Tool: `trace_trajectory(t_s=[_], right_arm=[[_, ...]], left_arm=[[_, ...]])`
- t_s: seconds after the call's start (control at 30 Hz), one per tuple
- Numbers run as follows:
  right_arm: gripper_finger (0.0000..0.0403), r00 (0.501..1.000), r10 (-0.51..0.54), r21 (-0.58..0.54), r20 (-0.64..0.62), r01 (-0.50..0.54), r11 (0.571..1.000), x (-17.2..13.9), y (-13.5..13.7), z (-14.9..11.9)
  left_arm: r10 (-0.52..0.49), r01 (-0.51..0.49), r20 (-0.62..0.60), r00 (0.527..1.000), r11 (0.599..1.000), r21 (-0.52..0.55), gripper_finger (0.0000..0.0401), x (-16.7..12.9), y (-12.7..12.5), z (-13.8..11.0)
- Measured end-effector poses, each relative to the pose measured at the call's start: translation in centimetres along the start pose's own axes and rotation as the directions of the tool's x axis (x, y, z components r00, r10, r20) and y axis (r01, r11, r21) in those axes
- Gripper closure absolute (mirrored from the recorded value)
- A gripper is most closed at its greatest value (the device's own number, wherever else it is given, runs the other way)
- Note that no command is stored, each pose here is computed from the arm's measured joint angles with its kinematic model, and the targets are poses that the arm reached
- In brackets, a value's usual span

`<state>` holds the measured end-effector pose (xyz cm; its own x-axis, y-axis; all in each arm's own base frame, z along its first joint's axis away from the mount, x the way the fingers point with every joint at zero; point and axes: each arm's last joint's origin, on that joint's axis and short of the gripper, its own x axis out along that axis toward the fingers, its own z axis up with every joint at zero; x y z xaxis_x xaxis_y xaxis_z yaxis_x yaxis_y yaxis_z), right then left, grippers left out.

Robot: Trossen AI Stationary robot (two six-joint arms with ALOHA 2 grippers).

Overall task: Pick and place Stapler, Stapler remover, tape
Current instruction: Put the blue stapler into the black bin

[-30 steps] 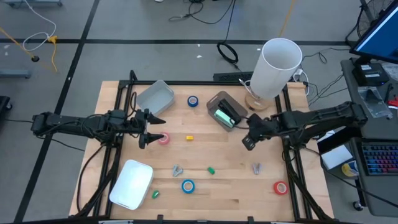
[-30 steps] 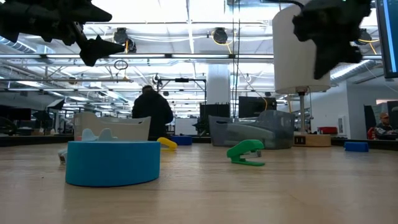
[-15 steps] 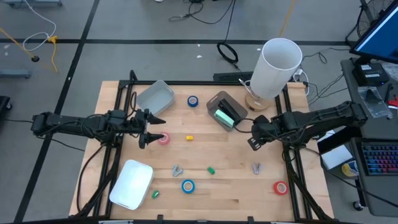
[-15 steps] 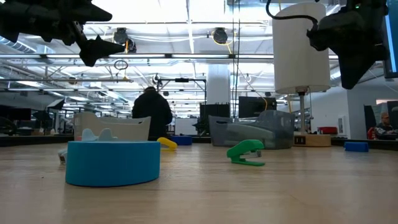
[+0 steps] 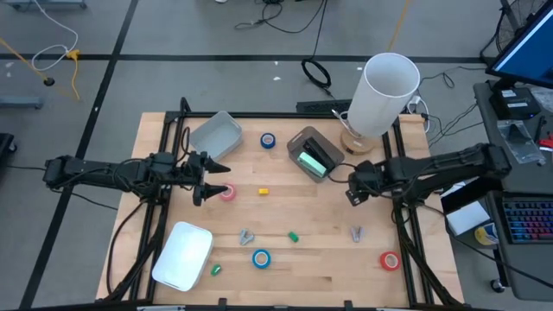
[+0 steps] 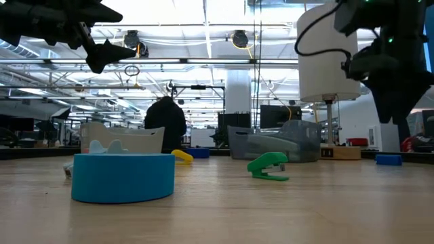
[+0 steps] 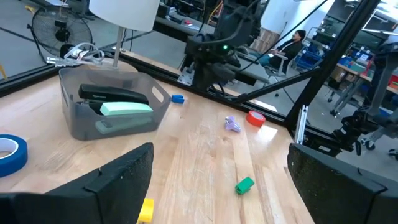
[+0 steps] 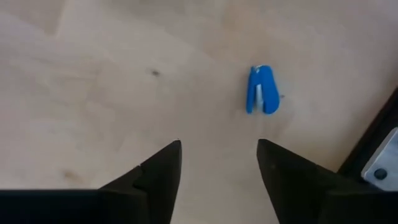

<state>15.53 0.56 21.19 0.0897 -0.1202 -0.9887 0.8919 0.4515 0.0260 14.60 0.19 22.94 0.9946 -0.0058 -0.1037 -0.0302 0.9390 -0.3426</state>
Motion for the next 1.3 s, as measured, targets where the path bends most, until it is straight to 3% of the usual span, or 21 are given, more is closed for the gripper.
trace_trajectory(t_s=[0.2,0.43,0.6,0.97,1.3], right_arm=[[0.0183,1.000,-0.003,0.026,0.010,0.003,1.000,1.5,-0.9,1.3],[0.0187,0.997,0.068,0.067,-0.023,-0.066,0.996,3.6,-1.7,2.3],[0.0186,0.998,0.047,0.112,-0.029,-0.044,0.993,4.2,-2.4,2.6],[0.0192,0.999,0.036,0.091,-0.027,-0.033,0.995,4.3,-2.9,3.1],[0.0192,0.995,-0.064,0.058,-0.077,0.068,0.996,5.4,-2.8,3.2]], left_arm=[[0.000,0.000,0.000,1.000,1.000,0.000,0.0036,0.0,0.0,0.0],[0.000,0.000,0.000,1.000,1.000,-0.017,0.0036,0.0,0.0,0.0],[-0.001,0.001,0.000,1.000,1.000,-0.020,0.0036,0.0,0.0,0.0],[0.032,-0.032,0.011,0.999,0.999,-0.022,0.0036,0.0,0.1,0.0],[0.076,-0.076,0.027,0.997,0.997,-0.016,0.0036,0.0,0.2,0.1]])
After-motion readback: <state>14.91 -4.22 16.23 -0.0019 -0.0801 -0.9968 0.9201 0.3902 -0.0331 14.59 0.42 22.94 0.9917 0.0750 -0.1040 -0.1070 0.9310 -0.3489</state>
